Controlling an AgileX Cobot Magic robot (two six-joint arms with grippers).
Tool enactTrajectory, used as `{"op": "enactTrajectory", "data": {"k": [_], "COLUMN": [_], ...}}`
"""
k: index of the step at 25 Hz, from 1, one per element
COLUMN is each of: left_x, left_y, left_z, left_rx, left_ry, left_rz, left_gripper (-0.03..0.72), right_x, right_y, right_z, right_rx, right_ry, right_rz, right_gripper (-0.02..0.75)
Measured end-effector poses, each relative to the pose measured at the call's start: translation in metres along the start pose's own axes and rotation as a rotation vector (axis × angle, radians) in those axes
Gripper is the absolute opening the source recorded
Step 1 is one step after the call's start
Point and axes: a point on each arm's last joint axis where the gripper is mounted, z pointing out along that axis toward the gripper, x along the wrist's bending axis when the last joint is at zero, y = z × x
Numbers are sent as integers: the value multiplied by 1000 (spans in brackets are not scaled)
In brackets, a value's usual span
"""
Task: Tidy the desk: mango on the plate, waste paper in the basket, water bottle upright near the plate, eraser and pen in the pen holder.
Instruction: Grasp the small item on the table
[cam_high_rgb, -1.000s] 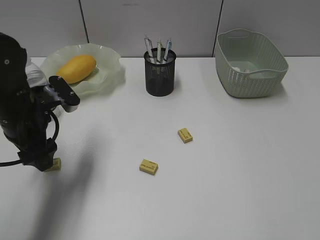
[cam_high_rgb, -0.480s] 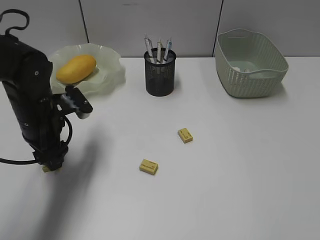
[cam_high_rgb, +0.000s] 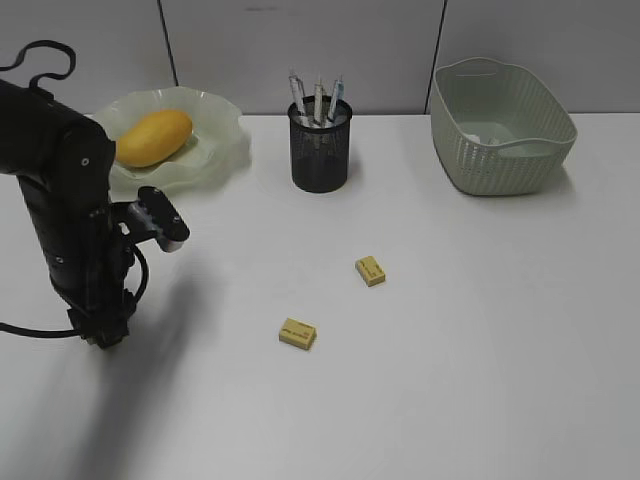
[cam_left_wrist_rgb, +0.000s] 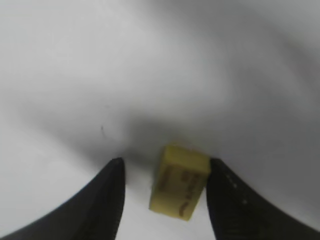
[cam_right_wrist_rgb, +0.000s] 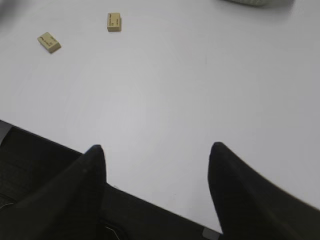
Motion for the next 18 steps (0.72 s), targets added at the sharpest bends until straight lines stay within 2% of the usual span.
{"op": "enactTrajectory", "data": {"k": [4,9,18], "left_x": [0,-1,2], "left_y": [1,2,7], "left_z": [0,1,-12], "left_rx": [-8,-11,8], "left_ry": [2,-10,-47], "left_rz": [-1,-13,-50], "left_gripper": [363,215,203], "right_x": [0,0,0], "right_y": [0,0,0], "right_z": [0,0,0], "right_rx": [0,0,0], "right_ry": [0,0,0], "right_rz": [1,1,1], "right_gripper": [512,512,511]}}
